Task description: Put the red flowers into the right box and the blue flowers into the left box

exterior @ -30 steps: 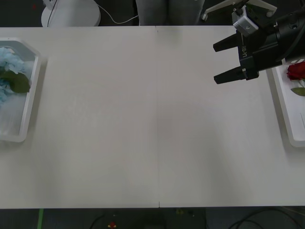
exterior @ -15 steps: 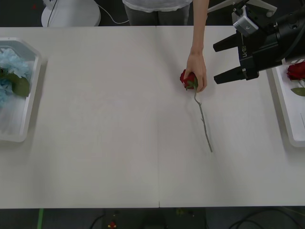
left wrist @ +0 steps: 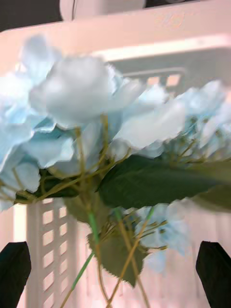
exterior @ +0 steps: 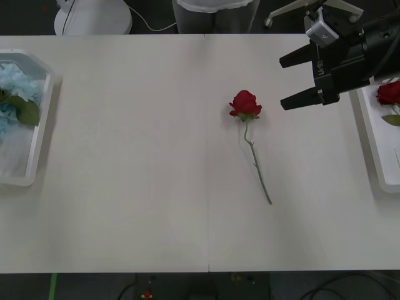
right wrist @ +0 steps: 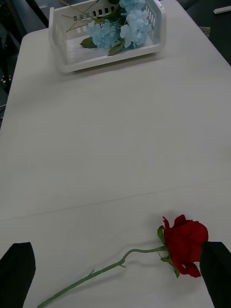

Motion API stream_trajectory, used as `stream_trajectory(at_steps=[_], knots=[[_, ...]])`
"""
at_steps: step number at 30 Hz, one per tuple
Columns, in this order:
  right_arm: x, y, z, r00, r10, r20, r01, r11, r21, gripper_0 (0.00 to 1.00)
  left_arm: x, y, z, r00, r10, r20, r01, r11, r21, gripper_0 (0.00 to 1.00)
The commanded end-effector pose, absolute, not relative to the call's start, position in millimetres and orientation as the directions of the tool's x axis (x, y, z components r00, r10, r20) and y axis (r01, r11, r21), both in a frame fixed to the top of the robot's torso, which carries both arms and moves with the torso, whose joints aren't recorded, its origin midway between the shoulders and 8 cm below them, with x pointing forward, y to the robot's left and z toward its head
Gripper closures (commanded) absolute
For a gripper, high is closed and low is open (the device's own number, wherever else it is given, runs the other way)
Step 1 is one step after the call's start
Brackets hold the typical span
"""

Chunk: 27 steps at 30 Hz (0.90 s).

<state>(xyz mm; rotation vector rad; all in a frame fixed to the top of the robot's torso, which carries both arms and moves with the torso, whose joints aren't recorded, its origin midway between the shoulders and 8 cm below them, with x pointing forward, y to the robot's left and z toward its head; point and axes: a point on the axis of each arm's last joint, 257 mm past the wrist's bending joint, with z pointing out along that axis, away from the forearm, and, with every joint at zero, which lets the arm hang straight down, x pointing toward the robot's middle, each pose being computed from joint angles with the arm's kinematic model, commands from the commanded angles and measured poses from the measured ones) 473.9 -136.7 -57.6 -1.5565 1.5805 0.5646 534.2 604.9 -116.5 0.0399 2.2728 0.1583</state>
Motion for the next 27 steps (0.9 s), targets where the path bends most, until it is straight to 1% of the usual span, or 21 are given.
stream_trajectory(at_steps=[1, 2, 4, 8, 12, 15, 16, 17, 21, 22, 24, 27], knots=[[473.9, -148.2, -54.1, 0.121, -0.617, -0.778, -0.957, 0.137, -0.257, 0.01, 522.0, 611.2, -78.5, -0.598, 0.122, -0.792, 0.022, 0.991, 0.136, 0.00], [474.8, -157.8, -64.6, 0.093, -0.631, -0.770, -0.959, 0.152, -0.241, 0.01, 522.0, 604.3, -77.8, -0.585, 0.109, -0.804, 0.039, 0.994, 0.106, 0.00], [475.4, -158.4, -63.6, 0.094, -0.631, -0.770, -0.958, 0.154, -0.243, 0.01, 522.1, 594.8, -75.4, -0.567, 0.094, -0.818, 0.062, 0.996, 0.072, 0.00], [480.4, -168.2, -49.9, 0.112, -0.648, -0.753, -0.945, 0.164, -0.282, 0.00, 519.9, 571.2, -67.0, -0.522, 0.087, -0.848, 0.123, 0.992, 0.026, 0.00], [479.7, -167.5, -44.5, 0.121, -0.647, -0.753, -0.945, 0.158, -0.287, 0.01, 516.8, 539.7, -59.5, -0.470, 0.071, -0.880, 0.197, 0.980, -0.026, 0.00], [478.1, -167.3, -45.3, 0.121, -0.649, -0.751, -0.947, 0.152, -0.284, 0.01, 515.0, 505.7, -54.1, -0.427, -0.001, -0.904, 0.271, 0.954, -0.129, 0.00], [477.0, -166.5, -45.4, 0.124, -0.649, -0.750, -0.947, 0.148, -0.285, 0.01, 514.1, 490.7, -50.6, -0.411, -0.046, -0.910, 0.306, 0.934, -0.186, 0.00], [476.9, -166.4, -45.5, 0.125, -0.650, -0.749, -0.947, 0.147, -0.286, 0.00, 514.0, 486.1, -50.5, -0.407, -0.059, -0.912, 0.317, 0.927, -0.202, 0.00], [473.4, -162.2, -48.5, -0.066, -0.630, -0.774, -0.954, 0.267, -0.136, 0.01, 515.9, 449.8, -41.4, -0.388, -0.134, -0.912, 0.398, 0.868, -0.297, 0.00], [473.1, -160.8, -48.2, -0.103, -0.626, -0.773, -0.950, 0.292, -0.109, 0.01, 517.1, 442.3, -41.4, -0.386, -0.143, -0.911, 0.410, 0.858, -0.308, 0.00], [472.7, -157.3, -52.9, -0.224, -0.610, -0.760, -0.930, 0.368, -0.021, 0.01, 522.8, 422.7, -40.6, -0.376, -0.159, -0.913, 0.436, 0.839, -0.325, 0.00], [474.1, -153.2, -56.7, -0.348, -0.578, -0.738, -0.891, 0.448, 0.069, 0.01, 528.5, 402.6, -41.7, -0.369, -0.162, -0.915, 0.458, 0.825, -0.330, 0.00]])
